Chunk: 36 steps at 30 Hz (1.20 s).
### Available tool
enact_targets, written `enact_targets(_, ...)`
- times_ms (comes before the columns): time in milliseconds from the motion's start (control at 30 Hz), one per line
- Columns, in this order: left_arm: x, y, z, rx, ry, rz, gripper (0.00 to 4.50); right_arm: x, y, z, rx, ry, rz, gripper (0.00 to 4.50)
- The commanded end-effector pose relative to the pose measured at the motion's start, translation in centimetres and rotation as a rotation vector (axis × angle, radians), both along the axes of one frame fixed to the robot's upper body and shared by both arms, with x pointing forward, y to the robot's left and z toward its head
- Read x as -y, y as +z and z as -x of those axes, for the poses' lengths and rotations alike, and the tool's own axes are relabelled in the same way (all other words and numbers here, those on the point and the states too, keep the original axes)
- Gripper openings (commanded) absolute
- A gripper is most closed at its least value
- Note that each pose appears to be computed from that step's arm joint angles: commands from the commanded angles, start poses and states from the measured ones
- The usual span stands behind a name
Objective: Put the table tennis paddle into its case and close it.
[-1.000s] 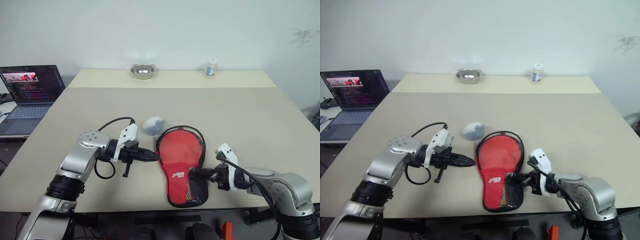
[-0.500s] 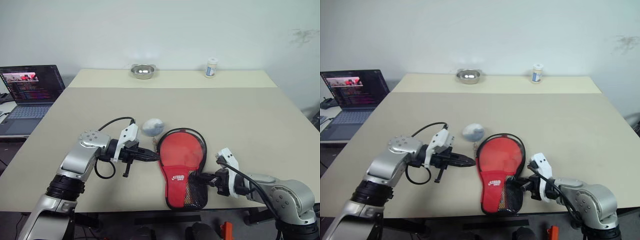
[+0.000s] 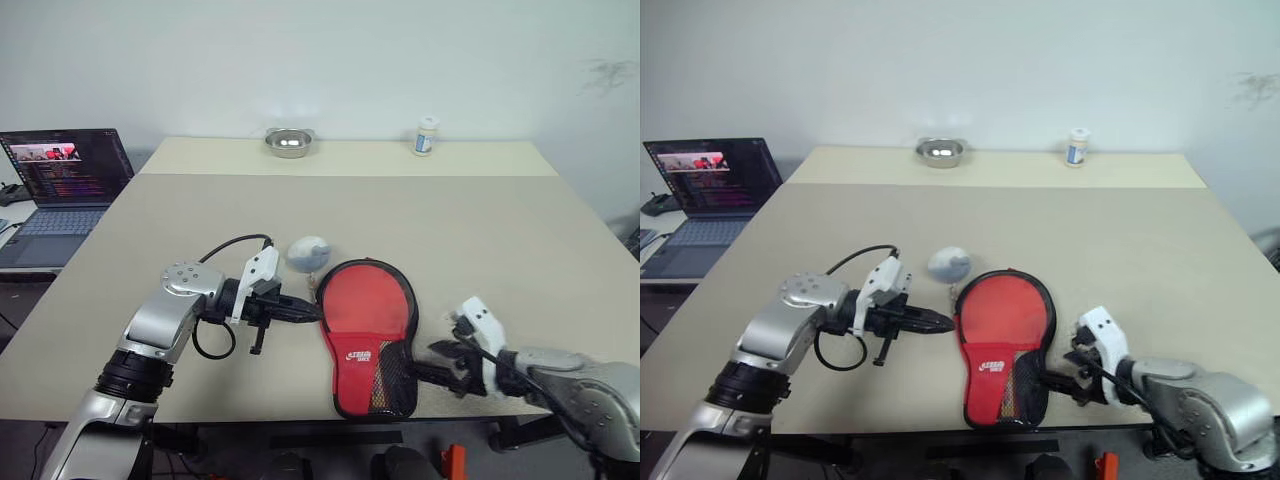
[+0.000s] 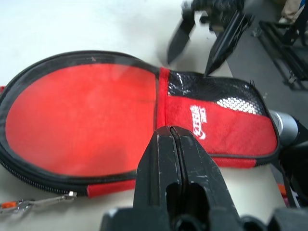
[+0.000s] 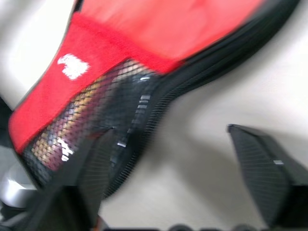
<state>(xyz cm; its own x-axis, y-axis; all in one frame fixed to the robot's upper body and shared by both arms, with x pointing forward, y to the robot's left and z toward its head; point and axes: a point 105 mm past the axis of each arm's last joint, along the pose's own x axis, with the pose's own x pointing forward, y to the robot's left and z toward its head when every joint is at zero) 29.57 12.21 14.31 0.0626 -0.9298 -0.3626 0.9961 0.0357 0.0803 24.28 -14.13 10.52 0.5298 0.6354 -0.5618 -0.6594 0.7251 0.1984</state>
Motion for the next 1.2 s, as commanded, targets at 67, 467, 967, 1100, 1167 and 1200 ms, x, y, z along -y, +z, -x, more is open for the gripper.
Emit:
enact_targets(67, 0.4, 1.2, 0.1, 0.032, 0.016, 0.040, 0.00, -0.3, 4.3, -0.7, 0.162, 0.096, -0.022, 4.49)
enact_targets(467, -0.5, 2.0, -1.0, 0.045, 0.131, 0.062, 1.26, -8.6, 4.0, -7.3, 0.315, 0.212, -0.128, 4.50)
enact_targets(967, -1.5, 6.3, -7.3, 0.184, 0.455, 0.202, 4.48, -9.2, -0.8, -7.4, 0.266, 0.217, -0.063, 4.50)
enact_targets(1100, -1.7, 4.3, -8.8, 0.159, 0.467, 0.106, 4.48, -9.4, -0.9, -7.2, 0.269, 0.212, -0.063, 4.50)
enact_targets(1167, -1.8, 3.4, -9.3, 0.151, 0.465, 0.063, 4.48, -9.5, -0.9, -7.2, 0.270, 0.210, -0.064, 4.50)
enact_targets(1200, -1.8, 3.1, -9.7, 0.149, 0.474, 0.051, 4.48, -9.5, -0.9, -7.2, 0.272, 0.206, -0.066, 4.50)
